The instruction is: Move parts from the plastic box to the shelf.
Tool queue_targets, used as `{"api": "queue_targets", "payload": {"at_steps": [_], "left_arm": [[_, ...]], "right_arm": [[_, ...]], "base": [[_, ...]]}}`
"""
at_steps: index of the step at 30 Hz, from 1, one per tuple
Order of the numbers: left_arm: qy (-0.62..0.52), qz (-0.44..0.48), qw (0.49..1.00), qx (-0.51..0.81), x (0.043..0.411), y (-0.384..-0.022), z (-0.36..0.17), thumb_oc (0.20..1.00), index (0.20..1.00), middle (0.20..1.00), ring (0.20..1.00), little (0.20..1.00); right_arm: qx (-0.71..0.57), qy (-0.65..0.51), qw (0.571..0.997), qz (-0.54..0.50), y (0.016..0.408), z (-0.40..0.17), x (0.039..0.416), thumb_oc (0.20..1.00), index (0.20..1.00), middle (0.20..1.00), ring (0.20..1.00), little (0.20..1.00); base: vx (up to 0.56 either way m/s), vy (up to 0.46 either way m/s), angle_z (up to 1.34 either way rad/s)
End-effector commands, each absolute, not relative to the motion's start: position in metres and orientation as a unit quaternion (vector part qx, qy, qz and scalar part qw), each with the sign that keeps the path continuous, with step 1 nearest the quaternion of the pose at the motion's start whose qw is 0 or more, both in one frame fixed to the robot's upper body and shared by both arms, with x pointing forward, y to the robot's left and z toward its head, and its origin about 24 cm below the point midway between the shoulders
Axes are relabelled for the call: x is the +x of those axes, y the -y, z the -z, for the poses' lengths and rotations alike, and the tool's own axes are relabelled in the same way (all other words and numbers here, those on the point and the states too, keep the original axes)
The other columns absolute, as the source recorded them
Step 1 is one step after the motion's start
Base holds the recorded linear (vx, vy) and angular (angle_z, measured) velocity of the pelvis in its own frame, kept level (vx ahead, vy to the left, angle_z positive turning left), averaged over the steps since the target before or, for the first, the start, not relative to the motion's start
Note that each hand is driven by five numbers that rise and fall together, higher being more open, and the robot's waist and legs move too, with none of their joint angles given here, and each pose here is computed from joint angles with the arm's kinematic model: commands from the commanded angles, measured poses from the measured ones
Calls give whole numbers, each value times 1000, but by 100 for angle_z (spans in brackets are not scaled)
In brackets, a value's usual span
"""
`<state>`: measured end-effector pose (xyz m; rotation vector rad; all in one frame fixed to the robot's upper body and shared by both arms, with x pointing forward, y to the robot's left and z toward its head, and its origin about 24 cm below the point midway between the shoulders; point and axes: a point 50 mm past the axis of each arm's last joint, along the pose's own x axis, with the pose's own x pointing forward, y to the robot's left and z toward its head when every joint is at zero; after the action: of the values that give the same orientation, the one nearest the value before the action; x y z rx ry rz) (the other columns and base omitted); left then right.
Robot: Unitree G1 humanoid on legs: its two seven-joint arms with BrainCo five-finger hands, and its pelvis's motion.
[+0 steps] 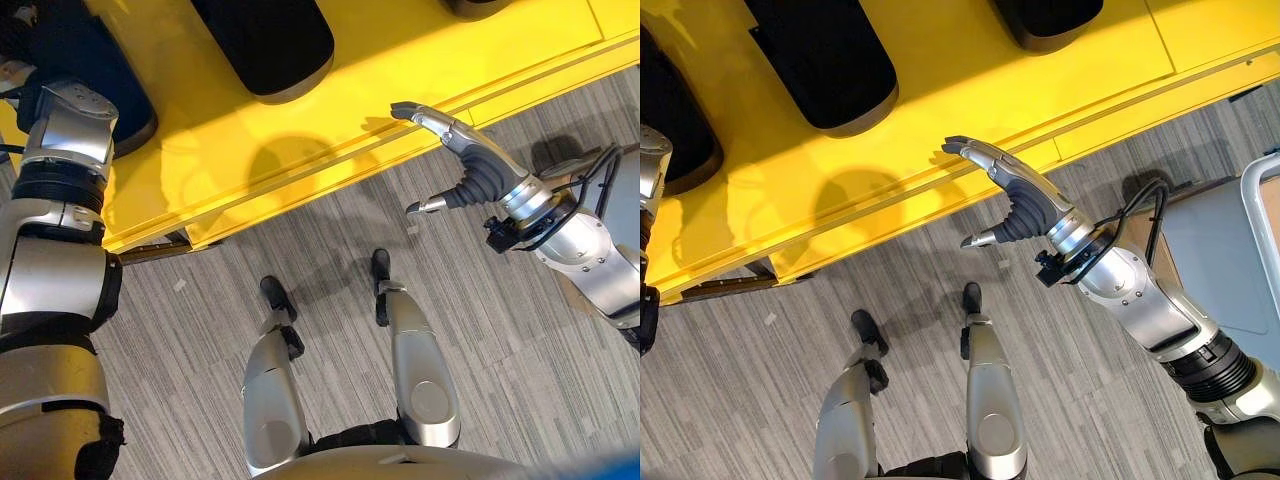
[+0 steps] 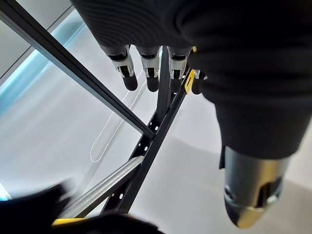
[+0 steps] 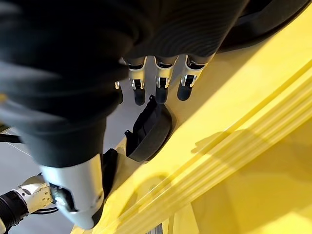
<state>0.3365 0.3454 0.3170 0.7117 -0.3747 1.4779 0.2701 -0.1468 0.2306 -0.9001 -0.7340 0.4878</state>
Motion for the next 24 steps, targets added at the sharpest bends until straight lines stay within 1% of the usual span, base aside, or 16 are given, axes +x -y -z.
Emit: {"api": "queue_targets", "payload": {"at_steps": [1,4,7,9,12,16,18,20,22,24], "left_arm": [[234,-685,628,284,314,-356,-345,1000,1000,1000,1000,1000],[248,-683,626,282,314,-353,-346,1000,1000,1000,1000,1000],[268,-701,598,282,311,-349,-349,1000,1000,1000,1000,1000],[287,-734,551,274,302,-347,-354,1000,1000,1000,1000,1000],[302,-765,513,245,294,-348,-352,1000,1000,1000,1000,1000],[358,-788,432,254,278,-344,-359,1000,1000,1000,1000,1000],[386,-784,413,256,273,-339,-364,1000,1000,1000,1000,1000],[400,-779,407,259,271,-336,-365,1000,1000,1000,1000,1000],[449,-761,385,267,265,-321,-372,1000,1000,1000,1000,1000],[473,-742,397,260,263,-313,-374,1000,1000,1000,1000,1000]], "right_arm": [[-399,403,798,-204,153,-252,258,1000,1000,1000,1000,1000],[-398,404,798,-204,153,-252,257,1000,1000,1000,1000,1000],[-399,404,798,-203,152,-251,256,1000,1000,1000,1000,1000],[-396,404,801,-197,152,-246,256,1000,1000,1000,1000,1000],[-389,406,804,-194,152,-242,254,1000,1000,1000,1000,1000],[-383,406,808,-189,151,-233,250,1000,1000,1000,1000,1000],[-382,404,810,-186,152,-228,248,1000,1000,1000,1000,1000],[-380,403,811,-187,152,-225,247,1000,1000,1000,1000,1000],[-377,401,815,-183,153,-217,244,1000,1000,1000,1000,1000],[-376,399,817,-179,152,-213,243,1000,1000,1000,1000,1000]], "base": [[0,0,0],[0,0,0],[0,0,0],[-37,-31,0],[-50,-66,0],[2,-51,1],[8,-44,1],[6,-36,1],[3,-66,2],[-2,-57,5]]}}
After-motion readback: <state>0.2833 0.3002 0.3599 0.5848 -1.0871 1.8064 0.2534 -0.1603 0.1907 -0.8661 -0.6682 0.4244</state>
